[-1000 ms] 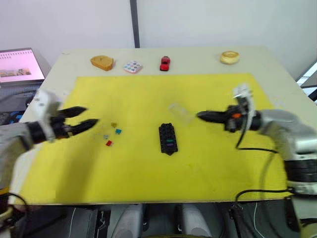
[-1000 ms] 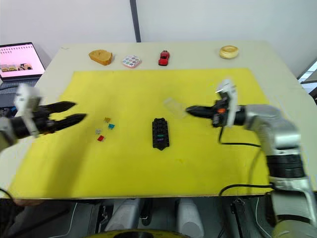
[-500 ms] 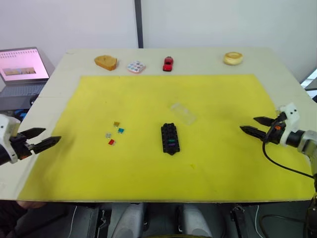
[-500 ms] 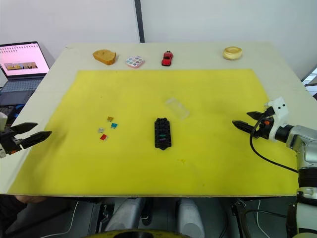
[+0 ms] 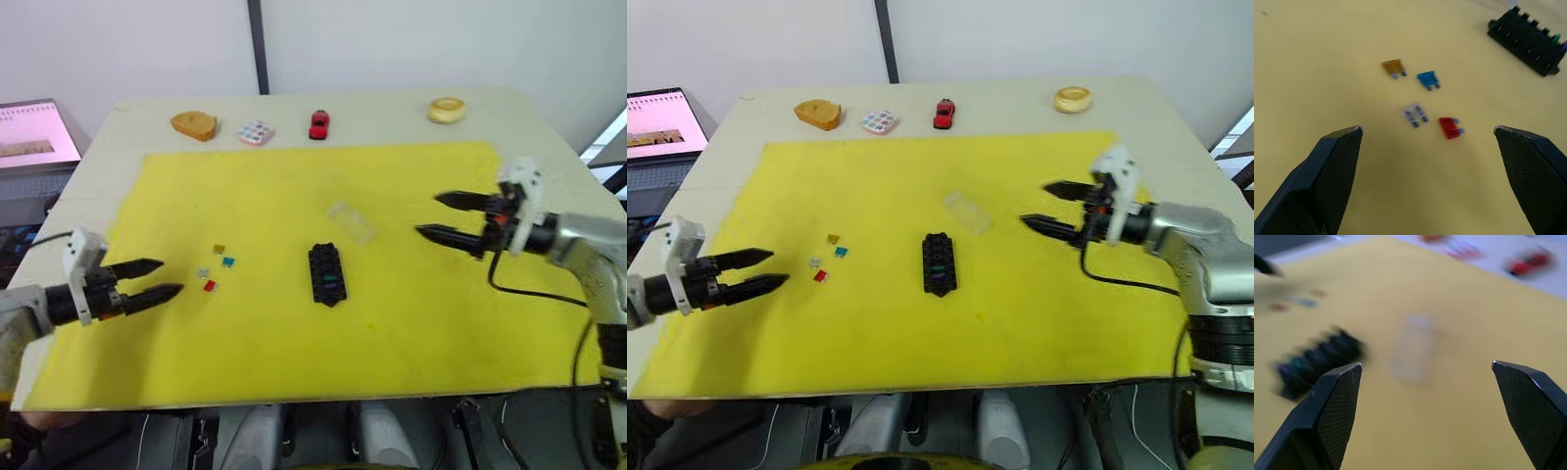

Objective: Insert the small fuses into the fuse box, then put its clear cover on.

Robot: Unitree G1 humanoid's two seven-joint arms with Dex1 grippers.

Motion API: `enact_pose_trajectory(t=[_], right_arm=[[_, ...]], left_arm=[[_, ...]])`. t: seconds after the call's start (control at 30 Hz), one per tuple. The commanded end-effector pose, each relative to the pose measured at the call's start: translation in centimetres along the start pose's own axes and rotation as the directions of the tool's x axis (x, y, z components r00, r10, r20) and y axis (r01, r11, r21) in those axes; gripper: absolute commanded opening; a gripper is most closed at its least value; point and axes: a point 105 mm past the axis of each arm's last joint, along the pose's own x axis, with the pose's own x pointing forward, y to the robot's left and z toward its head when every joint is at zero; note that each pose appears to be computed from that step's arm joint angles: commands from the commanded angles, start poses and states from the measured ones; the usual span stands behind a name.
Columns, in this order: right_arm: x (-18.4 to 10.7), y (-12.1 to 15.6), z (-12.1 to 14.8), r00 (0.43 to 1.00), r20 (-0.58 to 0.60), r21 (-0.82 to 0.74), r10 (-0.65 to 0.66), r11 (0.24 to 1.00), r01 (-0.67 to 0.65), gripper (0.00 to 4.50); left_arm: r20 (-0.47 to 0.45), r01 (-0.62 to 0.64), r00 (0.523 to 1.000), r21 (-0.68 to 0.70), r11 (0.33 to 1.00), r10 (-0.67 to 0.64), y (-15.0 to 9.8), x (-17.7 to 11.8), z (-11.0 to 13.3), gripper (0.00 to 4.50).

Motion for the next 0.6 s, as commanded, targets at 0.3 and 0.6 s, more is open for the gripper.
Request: enact_pose_trajectory(t=[0.3, 0.6], right_arm=[[6.7, 8.7, 3.3, 0.944, 0.092, -0.091, 0.318, 0.946, -0.31, 4.48], [7.3, 8.6, 2.0, 0.95, 0.067, -0.094, 0.306, 0.95, -0.299, 4.48]], left_arm=[[0.111, -0.028, 0.992, -0.208, 0.978, 0.052, -4.7, 1.7, -2.5, 4.5], [0.151, 0.05, 0.988, -0.28, 0.959, -0.007, -6.5, 4.2, -2.3, 4.5]])
